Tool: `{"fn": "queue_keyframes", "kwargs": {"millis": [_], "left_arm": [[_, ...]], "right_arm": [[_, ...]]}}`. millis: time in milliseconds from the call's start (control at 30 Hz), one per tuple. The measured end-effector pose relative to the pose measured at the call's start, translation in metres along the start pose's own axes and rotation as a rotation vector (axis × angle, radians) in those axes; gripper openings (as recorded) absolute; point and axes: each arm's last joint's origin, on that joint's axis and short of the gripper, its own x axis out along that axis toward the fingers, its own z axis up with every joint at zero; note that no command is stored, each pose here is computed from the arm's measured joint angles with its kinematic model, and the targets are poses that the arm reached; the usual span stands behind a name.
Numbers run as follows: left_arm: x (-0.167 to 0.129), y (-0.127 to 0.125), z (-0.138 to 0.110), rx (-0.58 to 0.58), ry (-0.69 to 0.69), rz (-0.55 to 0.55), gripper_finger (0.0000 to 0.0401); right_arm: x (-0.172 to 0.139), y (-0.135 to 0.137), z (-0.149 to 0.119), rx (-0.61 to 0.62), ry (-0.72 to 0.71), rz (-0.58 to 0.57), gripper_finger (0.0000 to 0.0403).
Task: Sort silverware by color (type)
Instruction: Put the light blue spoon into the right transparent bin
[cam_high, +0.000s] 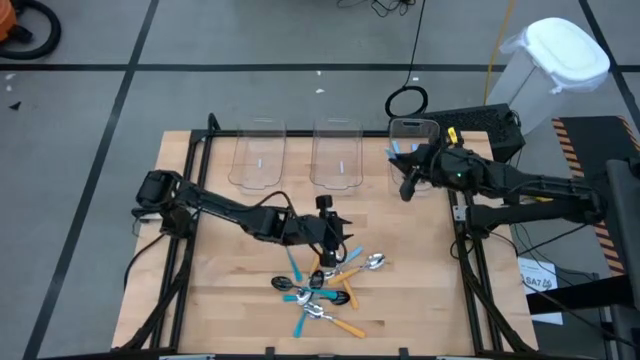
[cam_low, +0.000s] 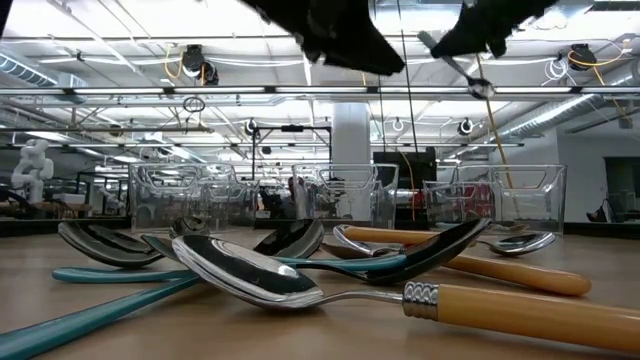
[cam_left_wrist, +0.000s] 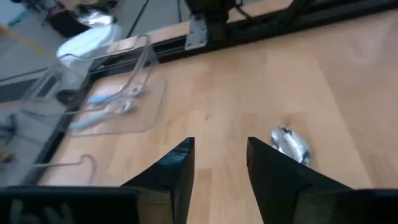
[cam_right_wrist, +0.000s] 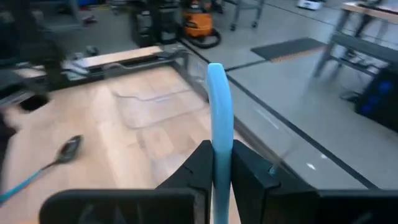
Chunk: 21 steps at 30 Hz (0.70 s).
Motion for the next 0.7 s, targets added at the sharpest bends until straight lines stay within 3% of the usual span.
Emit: {"fn": "queue_keyframes", "kwargs": {"millis": [200, 267, 500, 700], "left_arm": [[0.005, 0.025, -0.033, -0.113, -0.116, -0.038, 0.0134], [-0.004, 0.026, -0.041, -0.12, -0.092, -0.045, 0.0133], [-0.04, 0.022, -0.023, -0.127, -0.196, -0.074, 0.0133], [-0.057, 0.011, -0.027, -0.083, -0.195, -0.114, 0.0133]], "right_arm": [[0.012, -0.022, -0.019, 0.056, 0.044, -0.017, 0.0033], [0.016, -0.03, -0.024, 0.075, 0.057, -0.034, 0.0033], [0.026, -0.061, -0.035, 0.18, 0.025, -0.057, 0.0033], [0.031, -0.08, -0.053, 0.273, 0.032, -0.13, 0.0033]]}}
